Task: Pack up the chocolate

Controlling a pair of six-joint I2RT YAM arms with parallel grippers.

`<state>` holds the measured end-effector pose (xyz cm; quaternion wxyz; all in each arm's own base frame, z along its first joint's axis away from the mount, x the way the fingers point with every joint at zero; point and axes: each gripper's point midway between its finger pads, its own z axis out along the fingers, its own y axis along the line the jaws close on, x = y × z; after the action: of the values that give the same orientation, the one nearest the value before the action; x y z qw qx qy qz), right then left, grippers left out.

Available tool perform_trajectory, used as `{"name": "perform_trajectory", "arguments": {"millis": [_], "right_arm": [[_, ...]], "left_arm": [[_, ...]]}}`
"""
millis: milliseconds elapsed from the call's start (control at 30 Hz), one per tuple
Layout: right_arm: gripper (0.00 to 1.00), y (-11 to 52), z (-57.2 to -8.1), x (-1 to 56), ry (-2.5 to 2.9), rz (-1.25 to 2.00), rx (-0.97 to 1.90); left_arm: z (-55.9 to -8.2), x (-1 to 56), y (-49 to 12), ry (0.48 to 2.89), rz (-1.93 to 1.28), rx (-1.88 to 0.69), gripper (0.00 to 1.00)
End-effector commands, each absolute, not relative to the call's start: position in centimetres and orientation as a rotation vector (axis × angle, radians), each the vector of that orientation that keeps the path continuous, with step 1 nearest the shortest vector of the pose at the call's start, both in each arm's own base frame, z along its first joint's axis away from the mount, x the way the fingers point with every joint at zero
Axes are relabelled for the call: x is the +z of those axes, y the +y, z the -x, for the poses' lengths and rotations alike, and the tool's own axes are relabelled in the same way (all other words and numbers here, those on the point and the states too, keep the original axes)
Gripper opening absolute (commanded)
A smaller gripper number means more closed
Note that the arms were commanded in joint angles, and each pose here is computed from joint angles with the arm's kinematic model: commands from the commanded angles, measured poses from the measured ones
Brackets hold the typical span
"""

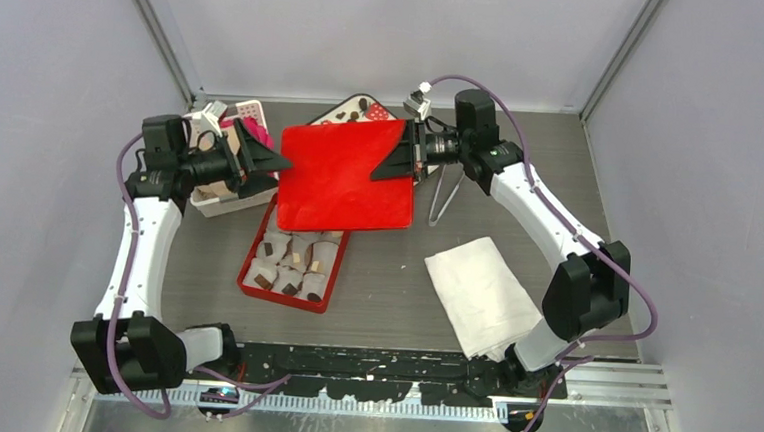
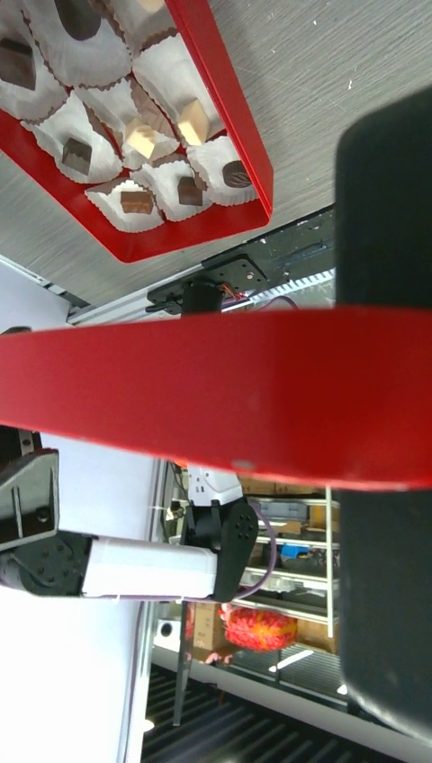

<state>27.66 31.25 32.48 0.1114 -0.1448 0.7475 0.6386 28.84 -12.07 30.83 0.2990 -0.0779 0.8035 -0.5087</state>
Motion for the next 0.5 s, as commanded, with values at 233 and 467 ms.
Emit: {"name": "perform_trajectory", "arguments": {"millis": [233, 467], "right_arm": [[0.01, 34.1, -27.1, 34.0, 2.101, 0.583, 2.004], [0.01, 34.3, -24.9, 35.1, 2.080, 0.731, 2.158]], "left_arm": [[-28.2, 32.8, -13.2, 2.020, 0.143, -1.551, 0.86], [-29.0, 32.0, -11.1, 2.053, 0.115, -1.393, 0.92]]}}
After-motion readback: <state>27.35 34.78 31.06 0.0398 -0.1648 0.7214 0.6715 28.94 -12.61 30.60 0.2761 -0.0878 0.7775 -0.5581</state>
